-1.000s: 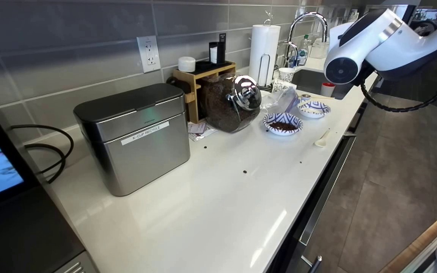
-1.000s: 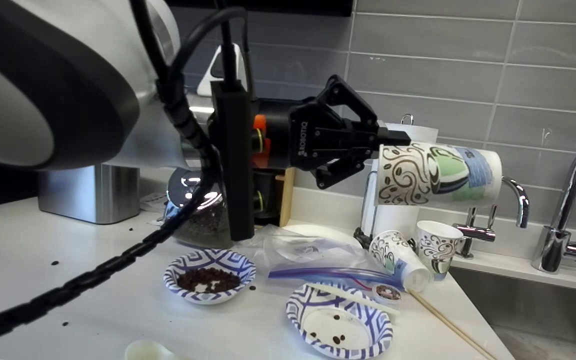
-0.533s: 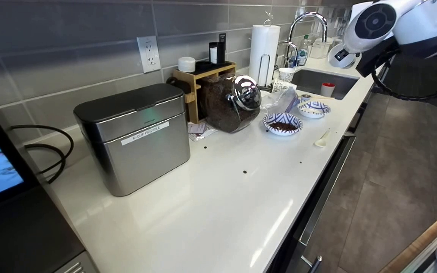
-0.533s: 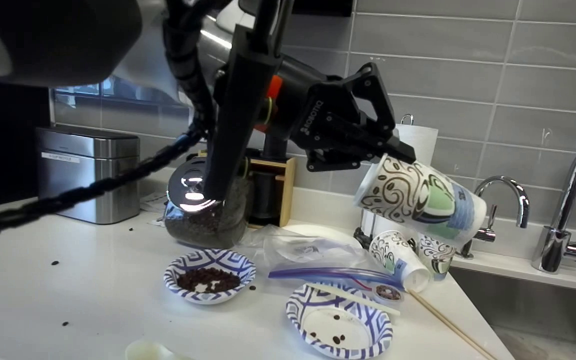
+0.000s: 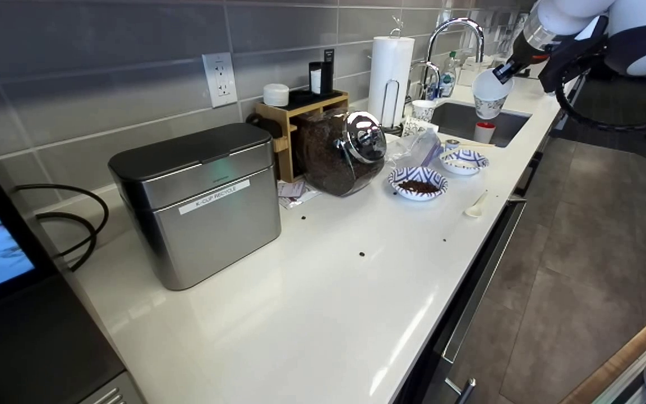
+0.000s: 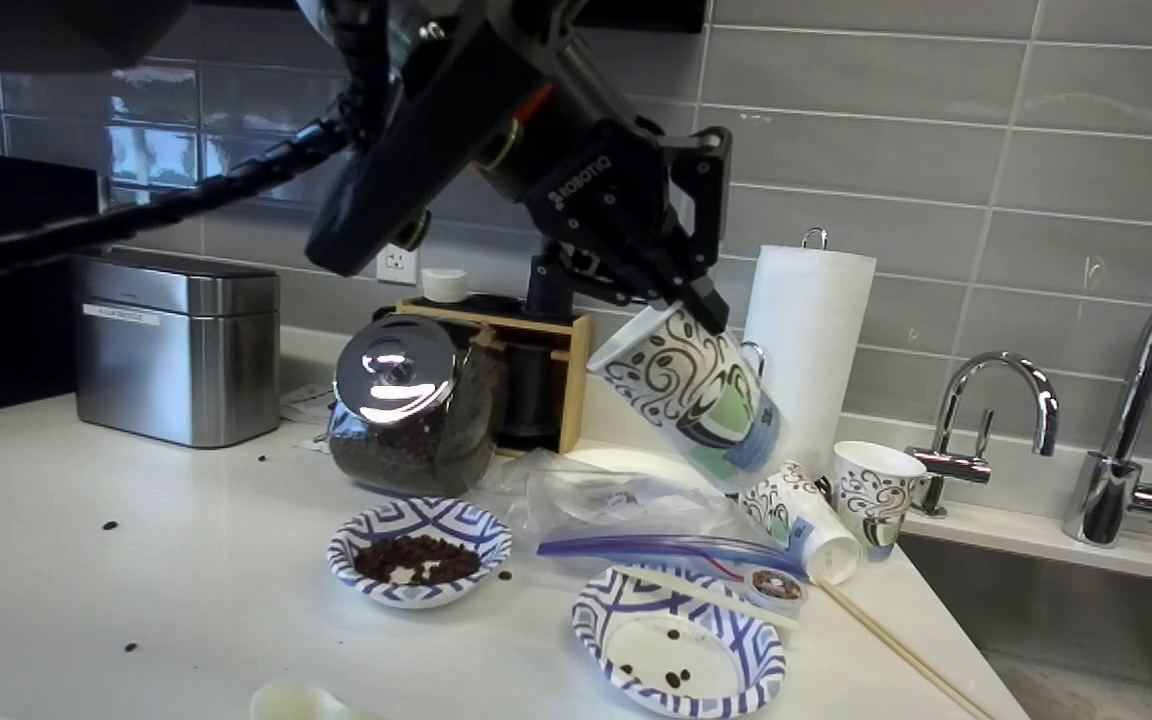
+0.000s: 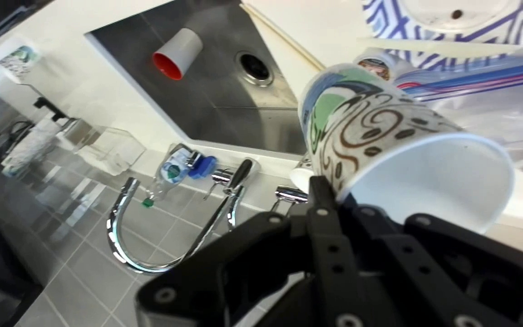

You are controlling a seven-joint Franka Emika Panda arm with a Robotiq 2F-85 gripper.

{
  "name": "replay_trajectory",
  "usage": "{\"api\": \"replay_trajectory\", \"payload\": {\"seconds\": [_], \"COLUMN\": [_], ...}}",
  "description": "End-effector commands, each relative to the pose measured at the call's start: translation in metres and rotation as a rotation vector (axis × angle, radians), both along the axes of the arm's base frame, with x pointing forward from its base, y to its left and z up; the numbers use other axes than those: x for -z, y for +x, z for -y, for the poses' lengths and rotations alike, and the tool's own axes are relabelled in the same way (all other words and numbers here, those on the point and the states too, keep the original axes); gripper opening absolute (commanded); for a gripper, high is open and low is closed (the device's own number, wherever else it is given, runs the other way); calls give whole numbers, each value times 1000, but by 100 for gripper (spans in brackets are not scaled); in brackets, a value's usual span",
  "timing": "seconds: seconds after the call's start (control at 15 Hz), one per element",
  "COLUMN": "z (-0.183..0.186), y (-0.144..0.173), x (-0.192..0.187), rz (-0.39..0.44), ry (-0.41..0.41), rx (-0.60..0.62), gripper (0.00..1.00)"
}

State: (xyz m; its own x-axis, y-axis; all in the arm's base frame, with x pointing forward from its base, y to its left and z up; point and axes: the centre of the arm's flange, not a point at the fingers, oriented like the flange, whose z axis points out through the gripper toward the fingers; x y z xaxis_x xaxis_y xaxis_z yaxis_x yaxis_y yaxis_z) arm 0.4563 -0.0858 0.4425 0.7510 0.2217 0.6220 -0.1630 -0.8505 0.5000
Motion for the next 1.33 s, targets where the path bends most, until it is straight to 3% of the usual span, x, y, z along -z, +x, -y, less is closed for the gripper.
{"api": "replay_trajectory", "payload": {"seconds": [0.0, 0.4, 0.6, 0.93, 1.27], "z": [-8, -24, -36, -45, -74], "y": [-11, -23, -29, -39, -40], "x": [-10, 9, 4, -28, -17], "rz": [-115, -319, -419, -464, -569], "ry": [138, 338, 400, 443, 470], "rx": [-71, -133, -150, -180, -281], "gripper": [1, 1, 1, 1, 1]}}
